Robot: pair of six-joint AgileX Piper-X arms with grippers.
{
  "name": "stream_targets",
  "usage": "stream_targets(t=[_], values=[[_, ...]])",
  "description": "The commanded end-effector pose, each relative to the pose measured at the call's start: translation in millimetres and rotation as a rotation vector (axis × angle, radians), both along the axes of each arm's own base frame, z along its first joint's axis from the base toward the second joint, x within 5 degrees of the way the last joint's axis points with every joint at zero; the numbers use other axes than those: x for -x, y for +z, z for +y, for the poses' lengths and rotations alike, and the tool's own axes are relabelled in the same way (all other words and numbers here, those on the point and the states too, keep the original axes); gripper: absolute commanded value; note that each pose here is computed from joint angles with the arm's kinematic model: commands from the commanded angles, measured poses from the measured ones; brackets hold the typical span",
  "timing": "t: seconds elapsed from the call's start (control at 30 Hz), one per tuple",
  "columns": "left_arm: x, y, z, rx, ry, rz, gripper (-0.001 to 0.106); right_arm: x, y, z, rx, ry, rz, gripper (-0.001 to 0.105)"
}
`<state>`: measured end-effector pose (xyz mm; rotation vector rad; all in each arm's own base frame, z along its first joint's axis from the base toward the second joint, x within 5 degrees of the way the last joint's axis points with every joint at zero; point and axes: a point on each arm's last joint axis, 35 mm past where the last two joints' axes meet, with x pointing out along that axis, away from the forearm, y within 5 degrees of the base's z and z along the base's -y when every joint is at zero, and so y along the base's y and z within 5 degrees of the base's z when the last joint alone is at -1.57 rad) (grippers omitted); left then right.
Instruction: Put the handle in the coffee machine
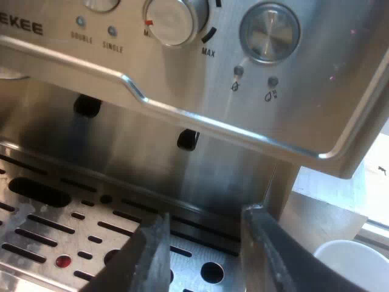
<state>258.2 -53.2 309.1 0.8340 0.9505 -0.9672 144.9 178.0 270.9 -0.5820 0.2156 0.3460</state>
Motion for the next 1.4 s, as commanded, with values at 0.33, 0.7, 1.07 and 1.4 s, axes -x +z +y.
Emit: stream_targets(t=[0.33,0.7,1.07,1.4], values=[[70,4,-50.5,0.605,-0.290,0.544,0.000,0,3,-2,-0.003,-0.004,-0.011,0.031],[76,-10,-53.2,0.600,-0.290,0.597,0.000,0,3,-2,-0.003,-0.004,-0.011,0.031],[61,-10,-37.2,0.658,-0.152,0.562,0.000,0,3,-2,-0.003,-0.004,-0.011,0.031],[71,-5,-43.3,0.747,-0.094,0.725,0.000,0,3,-2,-0.003,-0.004,-0.011,0.031]])
